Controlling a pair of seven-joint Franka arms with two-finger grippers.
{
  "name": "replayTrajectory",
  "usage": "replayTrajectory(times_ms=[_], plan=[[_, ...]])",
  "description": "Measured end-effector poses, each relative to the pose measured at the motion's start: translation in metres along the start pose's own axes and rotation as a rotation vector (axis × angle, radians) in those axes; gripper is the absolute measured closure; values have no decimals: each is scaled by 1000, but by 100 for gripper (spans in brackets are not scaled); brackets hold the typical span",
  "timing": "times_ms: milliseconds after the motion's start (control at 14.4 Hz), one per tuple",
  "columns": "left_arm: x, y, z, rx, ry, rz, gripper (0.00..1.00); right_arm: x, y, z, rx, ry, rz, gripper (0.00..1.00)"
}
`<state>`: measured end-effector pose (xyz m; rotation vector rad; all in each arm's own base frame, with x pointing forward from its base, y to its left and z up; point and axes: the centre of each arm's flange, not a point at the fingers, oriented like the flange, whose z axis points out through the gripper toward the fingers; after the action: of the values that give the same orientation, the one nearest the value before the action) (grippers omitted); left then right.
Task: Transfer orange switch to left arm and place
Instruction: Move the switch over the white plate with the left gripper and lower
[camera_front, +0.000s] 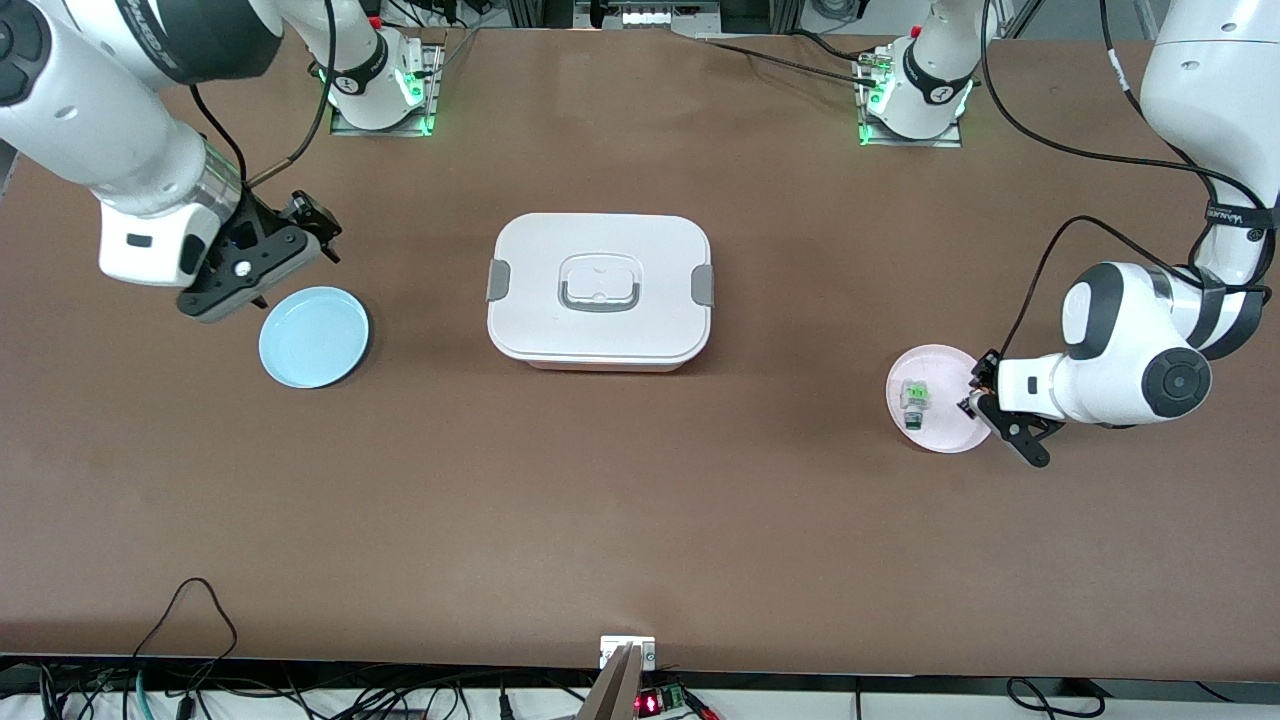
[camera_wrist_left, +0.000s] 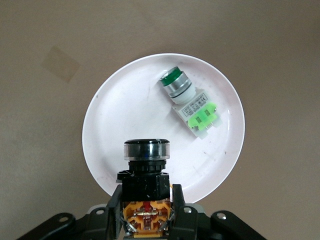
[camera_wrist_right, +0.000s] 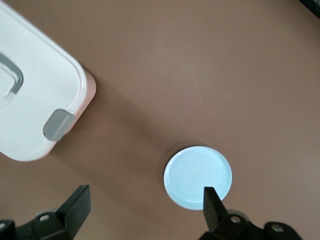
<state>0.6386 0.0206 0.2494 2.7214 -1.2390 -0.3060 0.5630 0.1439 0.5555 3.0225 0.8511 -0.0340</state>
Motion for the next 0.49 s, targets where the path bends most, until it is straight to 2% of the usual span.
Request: replayTrajectory(times_ms=[278, 486], plan=[[5, 5, 6, -2, 1, 198, 59, -25, 37, -18, 10, -37, 268, 0], [7, 6, 23, 41, 38, 349, 59, -52, 78, -31, 10, -29, 376, 0]])
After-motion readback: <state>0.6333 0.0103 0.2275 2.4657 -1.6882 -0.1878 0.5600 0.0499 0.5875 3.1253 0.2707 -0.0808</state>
